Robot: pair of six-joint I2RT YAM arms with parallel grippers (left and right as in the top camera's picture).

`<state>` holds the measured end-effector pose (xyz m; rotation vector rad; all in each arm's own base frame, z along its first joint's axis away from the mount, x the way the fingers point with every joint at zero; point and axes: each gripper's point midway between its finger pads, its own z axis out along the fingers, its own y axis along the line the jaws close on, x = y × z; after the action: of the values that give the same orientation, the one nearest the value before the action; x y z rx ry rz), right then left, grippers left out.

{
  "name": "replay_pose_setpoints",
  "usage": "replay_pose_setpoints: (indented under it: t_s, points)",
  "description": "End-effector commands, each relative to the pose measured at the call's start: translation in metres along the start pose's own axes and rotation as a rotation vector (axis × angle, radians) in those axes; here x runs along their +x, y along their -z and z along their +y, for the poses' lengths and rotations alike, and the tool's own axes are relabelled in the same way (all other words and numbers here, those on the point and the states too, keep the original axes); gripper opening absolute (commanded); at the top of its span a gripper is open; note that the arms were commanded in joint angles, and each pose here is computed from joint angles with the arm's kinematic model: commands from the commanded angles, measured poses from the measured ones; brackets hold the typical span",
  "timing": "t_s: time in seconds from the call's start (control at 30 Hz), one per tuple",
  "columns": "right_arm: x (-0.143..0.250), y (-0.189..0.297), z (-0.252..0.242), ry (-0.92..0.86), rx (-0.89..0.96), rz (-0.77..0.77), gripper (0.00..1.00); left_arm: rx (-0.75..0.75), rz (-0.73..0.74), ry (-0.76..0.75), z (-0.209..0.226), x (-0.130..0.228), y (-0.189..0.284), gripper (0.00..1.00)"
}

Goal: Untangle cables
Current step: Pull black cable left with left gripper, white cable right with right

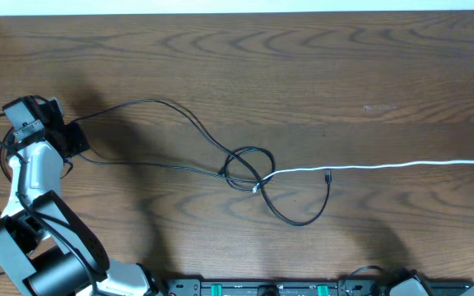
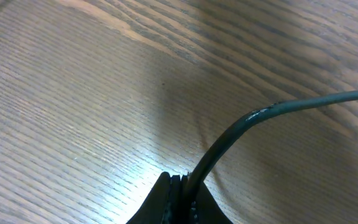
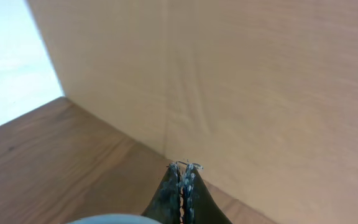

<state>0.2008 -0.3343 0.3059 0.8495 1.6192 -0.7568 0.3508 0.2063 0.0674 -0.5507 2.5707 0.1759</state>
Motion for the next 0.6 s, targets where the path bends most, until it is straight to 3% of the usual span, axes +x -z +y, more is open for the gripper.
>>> replay_pose_setpoints:
  t_s: [0.0,0.3,0.5,0.57]
  points:
    - [-0.004,-0.006,-0.014,-0.034,0.031,-0.016,0.01,-0.016,0.008,0.012,0.005,0.004,-0.001,0.07]
    - [-0.038,-0.013,-0.034,-0.110,0.074,-0.182,0.01,-0.075,-0.007,0.008,0.015,0.000,0.000,0.07]
    - [-0.028,-0.016,-0.033,-0.091,0.075,-0.139,0.01,-0.119,-0.086,0.022,0.027,-0.019,0.001,0.07]
    - [-0.017,-0.018,-0.023,-0.092,0.020,-0.095,0.01,-0.055,-0.097,0.078,0.016,-0.021,0.000,0.07]
